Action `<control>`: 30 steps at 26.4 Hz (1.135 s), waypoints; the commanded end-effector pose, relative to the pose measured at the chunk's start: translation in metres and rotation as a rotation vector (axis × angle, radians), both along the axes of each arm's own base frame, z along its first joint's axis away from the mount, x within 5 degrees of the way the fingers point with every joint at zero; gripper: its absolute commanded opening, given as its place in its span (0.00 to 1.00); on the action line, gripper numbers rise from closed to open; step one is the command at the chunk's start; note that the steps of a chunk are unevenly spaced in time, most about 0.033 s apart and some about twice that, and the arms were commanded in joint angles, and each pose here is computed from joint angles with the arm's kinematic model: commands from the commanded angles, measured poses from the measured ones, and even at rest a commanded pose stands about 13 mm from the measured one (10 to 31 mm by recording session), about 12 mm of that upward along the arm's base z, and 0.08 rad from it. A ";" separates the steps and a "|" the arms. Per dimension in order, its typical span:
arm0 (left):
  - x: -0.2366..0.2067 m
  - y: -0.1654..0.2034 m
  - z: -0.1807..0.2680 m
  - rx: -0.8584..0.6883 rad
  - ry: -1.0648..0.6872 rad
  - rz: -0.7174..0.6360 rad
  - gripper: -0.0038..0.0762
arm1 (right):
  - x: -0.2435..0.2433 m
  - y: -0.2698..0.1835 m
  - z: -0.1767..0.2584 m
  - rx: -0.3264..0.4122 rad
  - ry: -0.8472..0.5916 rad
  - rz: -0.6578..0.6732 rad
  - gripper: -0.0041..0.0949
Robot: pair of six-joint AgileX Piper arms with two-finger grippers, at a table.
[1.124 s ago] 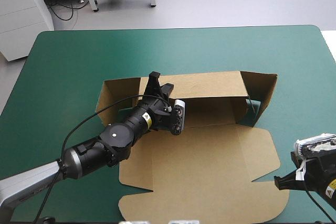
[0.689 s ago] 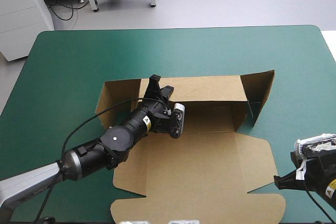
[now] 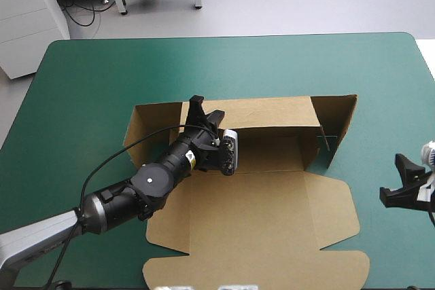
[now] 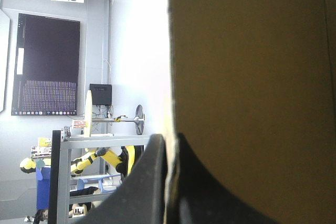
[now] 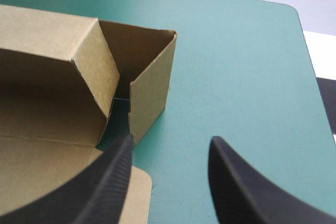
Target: Fold the box
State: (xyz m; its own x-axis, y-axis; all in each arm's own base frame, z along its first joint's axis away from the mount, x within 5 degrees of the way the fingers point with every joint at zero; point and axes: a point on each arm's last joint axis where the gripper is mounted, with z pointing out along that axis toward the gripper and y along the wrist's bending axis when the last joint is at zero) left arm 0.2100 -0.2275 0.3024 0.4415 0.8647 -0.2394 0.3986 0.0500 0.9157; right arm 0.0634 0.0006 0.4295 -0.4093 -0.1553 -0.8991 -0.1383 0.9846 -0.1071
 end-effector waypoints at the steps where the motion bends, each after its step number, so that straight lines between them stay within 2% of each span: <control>1: -0.002 0.004 0.015 -0.057 -0.022 0.027 0.01 | 0.012 0.002 0.028 0.006 -0.086 -0.016 0.71; 11: 0.000 0.005 0.022 -0.038 -0.099 0.034 0.01 | 0.085 0.024 0.064 0.006 -0.043 -0.070 0.73; 22: -0.005 0.012 0.037 -0.104 -0.111 0.044 0.01 | 0.165 0.045 0.073 -0.007 0.035 -0.101 0.73; 30: -0.006 0.013 0.037 -0.121 -0.094 0.053 0.01 | 0.219 0.027 0.051 0.161 0.210 -0.037 0.73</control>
State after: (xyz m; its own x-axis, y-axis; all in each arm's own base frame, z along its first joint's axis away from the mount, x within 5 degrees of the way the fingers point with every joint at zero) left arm 0.2069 -0.2204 0.3149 0.4175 0.8596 -0.2946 0.3811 0.1287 0.9155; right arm 0.2795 0.0374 0.4684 -0.6372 -0.0263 -0.7702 -0.0849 0.9957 0.0363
